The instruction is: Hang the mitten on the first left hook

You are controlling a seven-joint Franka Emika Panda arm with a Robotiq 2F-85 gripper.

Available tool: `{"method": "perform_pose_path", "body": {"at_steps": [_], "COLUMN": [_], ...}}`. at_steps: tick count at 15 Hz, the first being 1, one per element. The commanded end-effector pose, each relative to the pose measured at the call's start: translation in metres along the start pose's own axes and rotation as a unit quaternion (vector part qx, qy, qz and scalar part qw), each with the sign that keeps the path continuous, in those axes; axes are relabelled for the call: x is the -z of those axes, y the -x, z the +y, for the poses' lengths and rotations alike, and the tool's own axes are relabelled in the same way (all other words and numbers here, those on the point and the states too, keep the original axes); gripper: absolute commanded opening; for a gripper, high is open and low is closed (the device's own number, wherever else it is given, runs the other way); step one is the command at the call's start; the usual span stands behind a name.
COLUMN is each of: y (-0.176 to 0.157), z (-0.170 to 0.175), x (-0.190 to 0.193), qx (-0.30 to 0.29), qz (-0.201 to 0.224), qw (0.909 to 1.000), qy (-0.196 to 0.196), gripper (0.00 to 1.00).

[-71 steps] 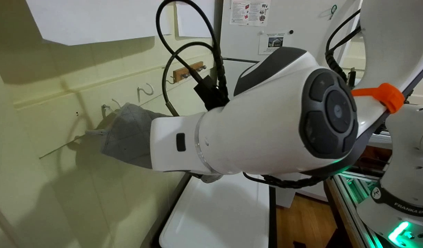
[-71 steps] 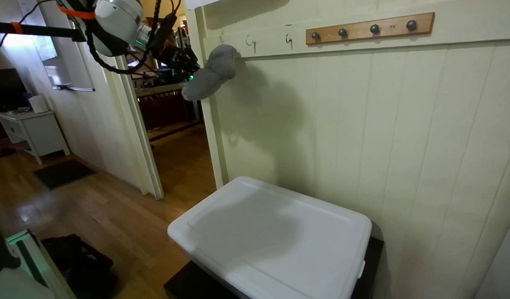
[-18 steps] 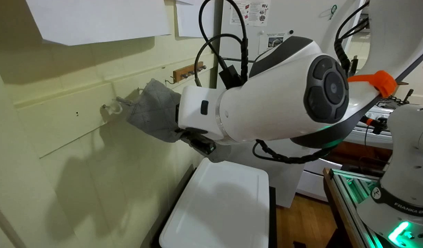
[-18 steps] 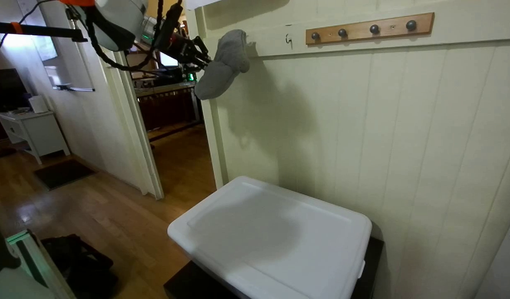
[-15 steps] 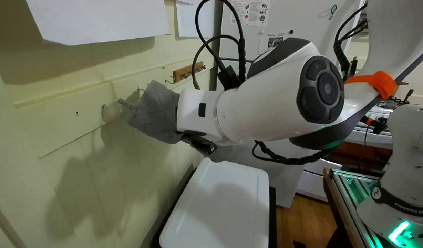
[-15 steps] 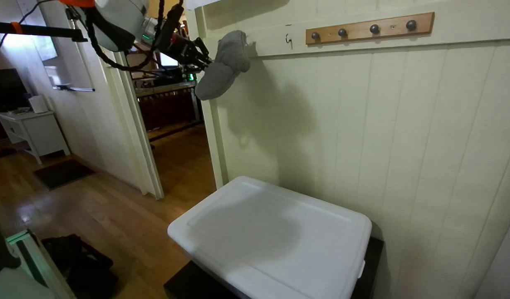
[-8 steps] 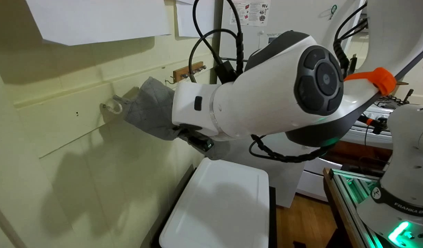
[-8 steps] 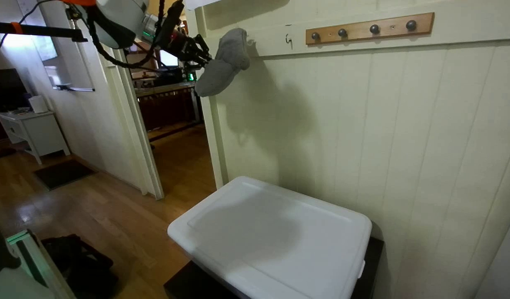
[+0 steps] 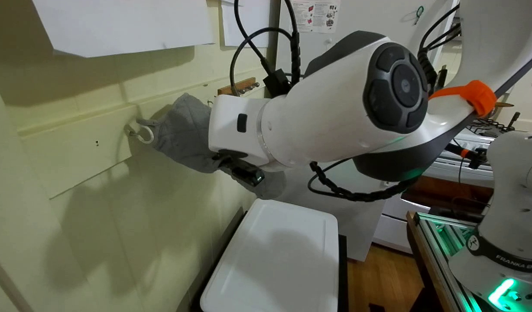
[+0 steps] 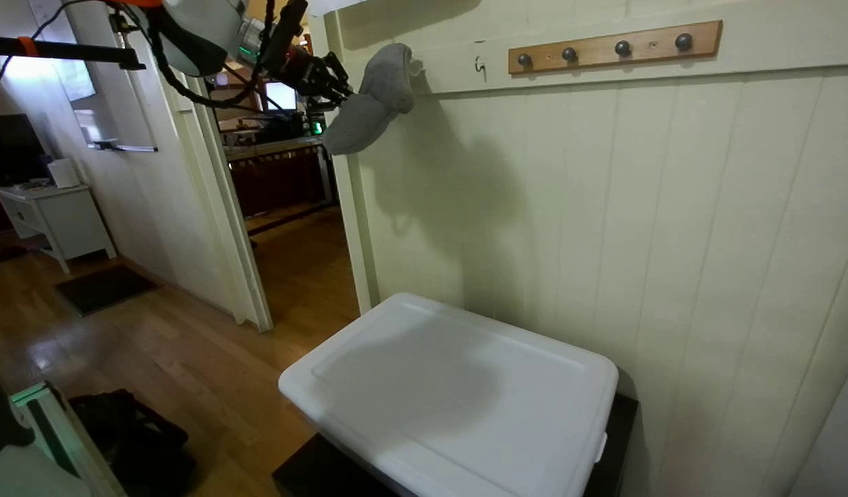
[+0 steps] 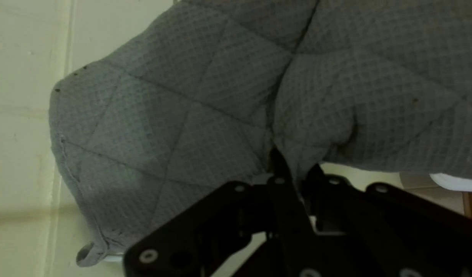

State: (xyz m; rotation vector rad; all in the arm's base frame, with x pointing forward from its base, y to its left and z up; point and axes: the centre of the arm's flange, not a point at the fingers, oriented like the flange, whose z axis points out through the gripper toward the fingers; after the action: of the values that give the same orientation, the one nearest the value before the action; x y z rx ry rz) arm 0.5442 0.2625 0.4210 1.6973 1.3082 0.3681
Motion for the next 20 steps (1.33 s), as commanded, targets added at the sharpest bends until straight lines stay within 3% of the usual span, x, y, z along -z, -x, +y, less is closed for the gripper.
{"method": "perform_pose_path", "body": {"at_steps": [1,13,20], "y": [-0.009,-0.010,-0.009], "z": [0.009,-0.007,0.002], "x": [0.002,0.000,0.013], "qx": [0.029,0.116,0.099], "qz": [-0.001,-0.020,-0.008], "qw": [0.9995,0.9914,0.9946], "qy": [-0.009,-0.057,-0.032], "gripper": [0.03,0.03,0.03]}}
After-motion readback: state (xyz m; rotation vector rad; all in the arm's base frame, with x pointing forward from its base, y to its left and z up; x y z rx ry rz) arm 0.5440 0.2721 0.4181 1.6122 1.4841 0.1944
